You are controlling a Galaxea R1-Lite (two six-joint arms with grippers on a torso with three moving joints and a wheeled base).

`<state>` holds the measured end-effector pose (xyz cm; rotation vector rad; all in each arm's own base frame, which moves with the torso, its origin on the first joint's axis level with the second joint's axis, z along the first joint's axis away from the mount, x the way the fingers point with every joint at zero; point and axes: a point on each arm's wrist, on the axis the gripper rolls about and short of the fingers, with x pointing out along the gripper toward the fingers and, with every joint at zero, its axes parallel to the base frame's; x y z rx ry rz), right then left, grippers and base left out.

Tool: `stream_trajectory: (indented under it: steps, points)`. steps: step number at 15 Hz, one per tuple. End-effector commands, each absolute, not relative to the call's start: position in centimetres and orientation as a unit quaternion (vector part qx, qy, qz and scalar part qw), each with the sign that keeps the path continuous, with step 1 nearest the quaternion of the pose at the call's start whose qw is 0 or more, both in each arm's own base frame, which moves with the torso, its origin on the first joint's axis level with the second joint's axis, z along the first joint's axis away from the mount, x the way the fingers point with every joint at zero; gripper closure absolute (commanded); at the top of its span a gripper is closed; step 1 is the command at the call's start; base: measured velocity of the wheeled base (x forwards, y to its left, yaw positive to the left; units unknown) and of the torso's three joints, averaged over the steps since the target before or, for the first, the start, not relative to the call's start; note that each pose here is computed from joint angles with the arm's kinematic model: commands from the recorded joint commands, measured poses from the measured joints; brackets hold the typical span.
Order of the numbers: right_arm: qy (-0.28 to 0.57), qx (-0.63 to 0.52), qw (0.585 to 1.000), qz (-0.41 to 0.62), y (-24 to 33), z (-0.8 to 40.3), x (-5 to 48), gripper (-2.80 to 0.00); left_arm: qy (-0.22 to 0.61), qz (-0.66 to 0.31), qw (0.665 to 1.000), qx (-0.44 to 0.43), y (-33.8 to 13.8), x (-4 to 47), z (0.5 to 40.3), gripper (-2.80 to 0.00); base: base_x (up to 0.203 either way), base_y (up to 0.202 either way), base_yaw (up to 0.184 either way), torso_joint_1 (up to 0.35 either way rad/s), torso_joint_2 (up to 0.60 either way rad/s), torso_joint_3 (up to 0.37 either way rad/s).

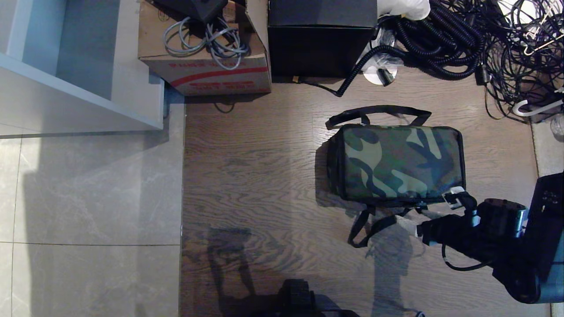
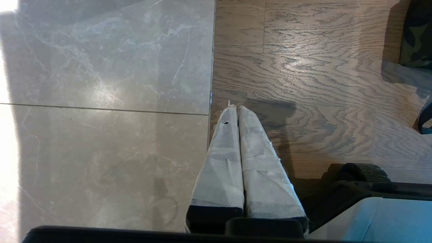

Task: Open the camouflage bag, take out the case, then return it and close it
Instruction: Open the top of the storage box

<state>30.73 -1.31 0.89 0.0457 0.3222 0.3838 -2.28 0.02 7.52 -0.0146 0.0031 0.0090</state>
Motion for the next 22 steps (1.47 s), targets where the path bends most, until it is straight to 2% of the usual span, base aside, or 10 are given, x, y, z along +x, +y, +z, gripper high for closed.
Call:
stream_trajectory:
  steps: [1,8,9,22]
  points:
    - [0.146,0.023,0.971,0.189,-1.4,1.1,31.4,-2.8,0.001,0.005,1.0,-0.008,0.0,-2.3,7.5,0.0,0.0,0.0,0.0,0.0,0.0,0.0]
    - [0.138,0.066,0.974,0.165,-1.7,1.3,32.4,-2.8,0.001,0.005,1.0,-0.008,0.0,-2.3,7.5,0.0,0.0,0.0,0.0,0.0,0.0,0.0]
    - [0.139,0.069,0.974,0.163,-1.7,1.3,32.4,0.0,0.002,0.005,1.0,-0.007,0.0,-2.3,7.5,0.0,0.0,0.0,0.0,0.0,0.0,0.0]
    - [0.152,0.066,0.972,0.169,-1.4,1.4,31.2,0.0,0.001,0.005,1.0,-0.008,0.0,-2.3,7.5,0.0,0.0,0.0,0.0,0.0,0.0,0.0]
